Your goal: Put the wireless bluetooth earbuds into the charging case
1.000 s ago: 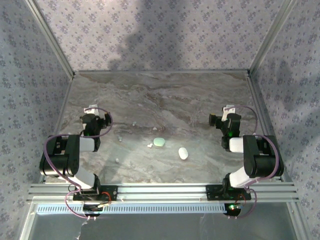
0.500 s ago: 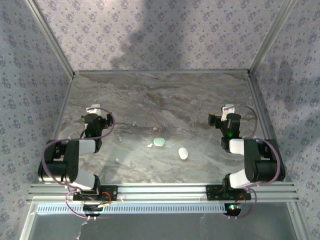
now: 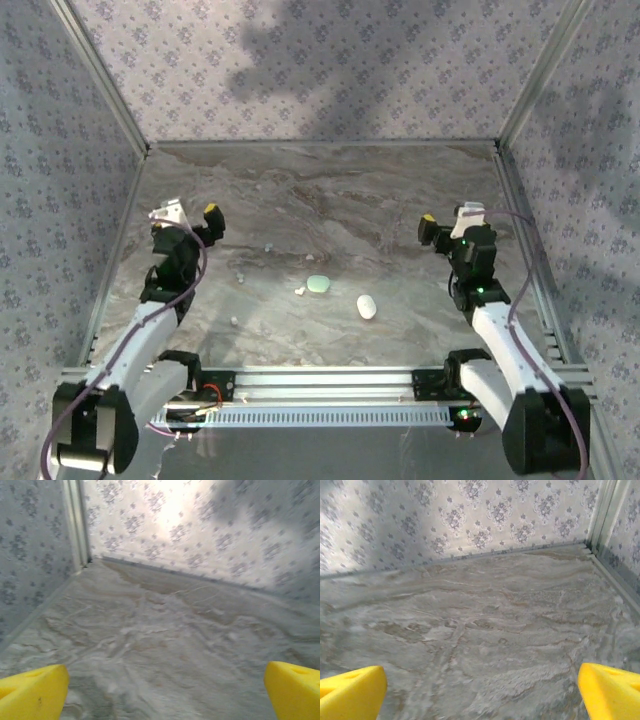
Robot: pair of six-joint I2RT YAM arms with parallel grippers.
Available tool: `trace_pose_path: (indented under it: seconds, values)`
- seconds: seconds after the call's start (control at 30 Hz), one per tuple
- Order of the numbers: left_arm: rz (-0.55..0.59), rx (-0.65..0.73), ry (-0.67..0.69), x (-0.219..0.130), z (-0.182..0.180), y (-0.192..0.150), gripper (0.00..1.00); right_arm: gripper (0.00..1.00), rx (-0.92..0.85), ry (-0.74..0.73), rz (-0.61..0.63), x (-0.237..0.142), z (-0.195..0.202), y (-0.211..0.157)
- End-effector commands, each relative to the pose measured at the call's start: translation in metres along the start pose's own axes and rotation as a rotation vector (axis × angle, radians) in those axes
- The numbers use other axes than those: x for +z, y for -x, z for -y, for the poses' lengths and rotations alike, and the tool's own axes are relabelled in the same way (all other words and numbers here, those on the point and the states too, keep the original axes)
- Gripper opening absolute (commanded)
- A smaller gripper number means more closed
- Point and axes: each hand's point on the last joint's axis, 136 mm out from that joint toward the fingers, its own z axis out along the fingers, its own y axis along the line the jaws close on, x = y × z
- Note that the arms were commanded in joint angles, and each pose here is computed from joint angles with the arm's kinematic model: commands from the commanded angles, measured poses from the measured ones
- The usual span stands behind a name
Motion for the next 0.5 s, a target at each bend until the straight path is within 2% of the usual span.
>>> trace_pose_path:
  seconds: [0.0, 0.1, 0.23, 0.33, 0.4, 0.47]
  values:
    - [-0.119, -0.189, -0.130, -0.015, 0.032, -0.010, 1.00, 1.00, 0.136, 0.040, -0.175, -0.030, -0.009, -0.018]
    - [-0.180, -0.185, -0.182, -0.027, 0.052, -0.019, 1.00, 1.00, 0.171, 0.055, -0.247, -0.048, -0.013, -0.021]
    - [-0.250, -0.082, -0.283, -0.039, 0.070, -0.032, 1.00, 1.00, 0.294, 0.065, -0.355, -0.053, -0.015, -0.041]
    - [-0.261, 0.003, -0.387, -0.047, 0.082, -0.041, 1.00, 1.00, 0.342, 0.199, -0.420, -0.051, -0.036, -0.047]
    - [-0.271, 0.026, -0.370, -0.050, 0.079, -0.038, 1.00, 1.00, 0.354, 0.271, -0.478, -0.049, -0.049, -0.054]
    - [-0.276, 0.002, -0.267, -0.046, 0.061, -0.041, 1.00, 0.99, 0.349, 0.312, -0.534, -0.046, -0.060, -0.065]
